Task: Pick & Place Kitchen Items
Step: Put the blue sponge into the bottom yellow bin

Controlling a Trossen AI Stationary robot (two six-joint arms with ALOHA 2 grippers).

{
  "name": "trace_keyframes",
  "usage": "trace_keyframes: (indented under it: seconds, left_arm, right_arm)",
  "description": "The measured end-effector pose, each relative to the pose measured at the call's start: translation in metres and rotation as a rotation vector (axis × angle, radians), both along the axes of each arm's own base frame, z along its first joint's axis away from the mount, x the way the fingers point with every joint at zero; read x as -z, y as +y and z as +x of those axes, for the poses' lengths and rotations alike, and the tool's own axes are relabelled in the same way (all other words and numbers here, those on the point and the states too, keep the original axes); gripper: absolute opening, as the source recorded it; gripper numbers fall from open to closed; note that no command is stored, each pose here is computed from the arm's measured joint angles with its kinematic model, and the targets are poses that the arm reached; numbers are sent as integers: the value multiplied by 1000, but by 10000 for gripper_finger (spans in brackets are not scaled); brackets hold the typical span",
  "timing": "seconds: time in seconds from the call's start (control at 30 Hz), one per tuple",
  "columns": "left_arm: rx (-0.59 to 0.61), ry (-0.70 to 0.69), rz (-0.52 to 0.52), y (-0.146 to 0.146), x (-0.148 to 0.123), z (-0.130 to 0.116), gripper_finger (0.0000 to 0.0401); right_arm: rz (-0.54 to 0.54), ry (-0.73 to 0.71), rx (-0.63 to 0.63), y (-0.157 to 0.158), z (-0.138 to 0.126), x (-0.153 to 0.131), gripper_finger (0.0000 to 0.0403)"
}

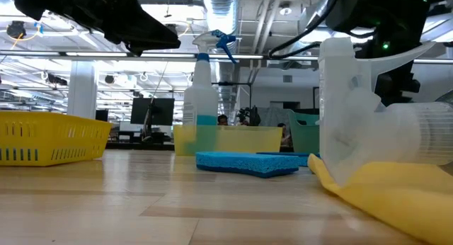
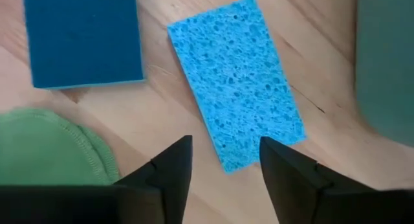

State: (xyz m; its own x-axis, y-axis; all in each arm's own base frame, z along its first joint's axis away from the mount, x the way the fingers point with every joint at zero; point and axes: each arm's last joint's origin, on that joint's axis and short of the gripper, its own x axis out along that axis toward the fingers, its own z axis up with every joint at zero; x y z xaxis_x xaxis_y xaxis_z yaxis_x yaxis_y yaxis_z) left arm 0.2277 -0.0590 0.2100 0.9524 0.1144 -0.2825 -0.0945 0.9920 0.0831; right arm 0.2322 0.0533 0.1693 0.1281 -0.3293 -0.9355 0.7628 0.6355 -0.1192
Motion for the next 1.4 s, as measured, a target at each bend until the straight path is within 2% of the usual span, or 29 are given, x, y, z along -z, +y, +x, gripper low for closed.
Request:
trace_keyframes:
  seconds: [0.4,0.93,1.2,1.4]
  left_arm:
    - [-1,-7,-5,0,-1,0,104]
    - [-1,-8,-5,0,-1,0,104]
    - [-1,-8,-6,0,-1,0,104]
    - [-1,-8,-6,0,-1,0,104]
  right_arm:
    - [36,-56,0,0,-1,13,126]
    - [27,-31,1,-8,-5,22,123]
    - [2,109,-63,-6,1,47,123]
    - [-10,143,-73,-6,3,48,111]
